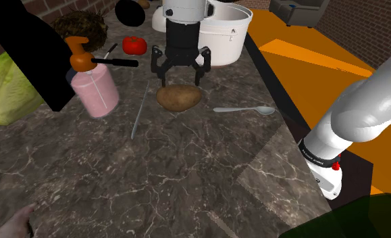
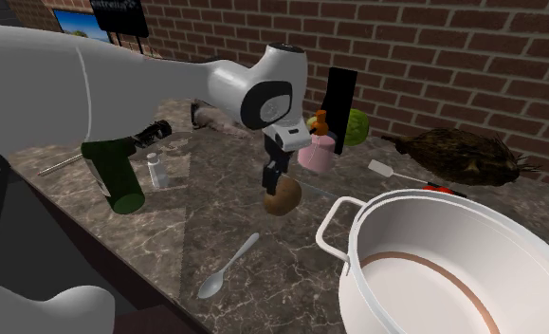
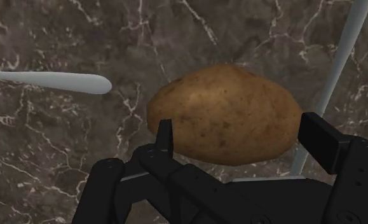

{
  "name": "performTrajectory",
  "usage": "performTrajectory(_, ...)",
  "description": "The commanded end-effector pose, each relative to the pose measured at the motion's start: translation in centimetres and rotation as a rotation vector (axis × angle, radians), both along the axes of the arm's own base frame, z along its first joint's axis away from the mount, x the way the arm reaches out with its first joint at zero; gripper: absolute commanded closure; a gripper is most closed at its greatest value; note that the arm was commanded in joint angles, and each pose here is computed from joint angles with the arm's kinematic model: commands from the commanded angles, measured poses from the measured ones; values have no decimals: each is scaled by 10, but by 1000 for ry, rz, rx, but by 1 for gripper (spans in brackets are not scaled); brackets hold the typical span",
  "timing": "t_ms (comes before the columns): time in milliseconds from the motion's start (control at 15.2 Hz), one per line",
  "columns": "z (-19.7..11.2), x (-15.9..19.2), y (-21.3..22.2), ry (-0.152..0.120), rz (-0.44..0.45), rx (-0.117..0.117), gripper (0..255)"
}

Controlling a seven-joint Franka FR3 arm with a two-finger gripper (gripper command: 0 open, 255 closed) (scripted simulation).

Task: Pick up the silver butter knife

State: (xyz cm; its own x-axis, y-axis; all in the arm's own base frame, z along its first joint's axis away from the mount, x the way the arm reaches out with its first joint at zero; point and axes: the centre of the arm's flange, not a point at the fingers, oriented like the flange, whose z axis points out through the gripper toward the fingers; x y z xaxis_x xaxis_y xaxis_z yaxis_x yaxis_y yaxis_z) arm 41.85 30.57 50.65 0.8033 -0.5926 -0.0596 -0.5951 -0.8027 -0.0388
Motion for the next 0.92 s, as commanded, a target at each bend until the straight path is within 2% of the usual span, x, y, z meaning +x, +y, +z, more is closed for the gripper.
performTrajectory(0, -6, 14, 24, 4, -45, -5, 0)
performTrajectory(462, -29, 74, 95, 17, -183, -30, 0)
performTrajectory(858, -57, 78, 100, 18, -193, -32, 0)
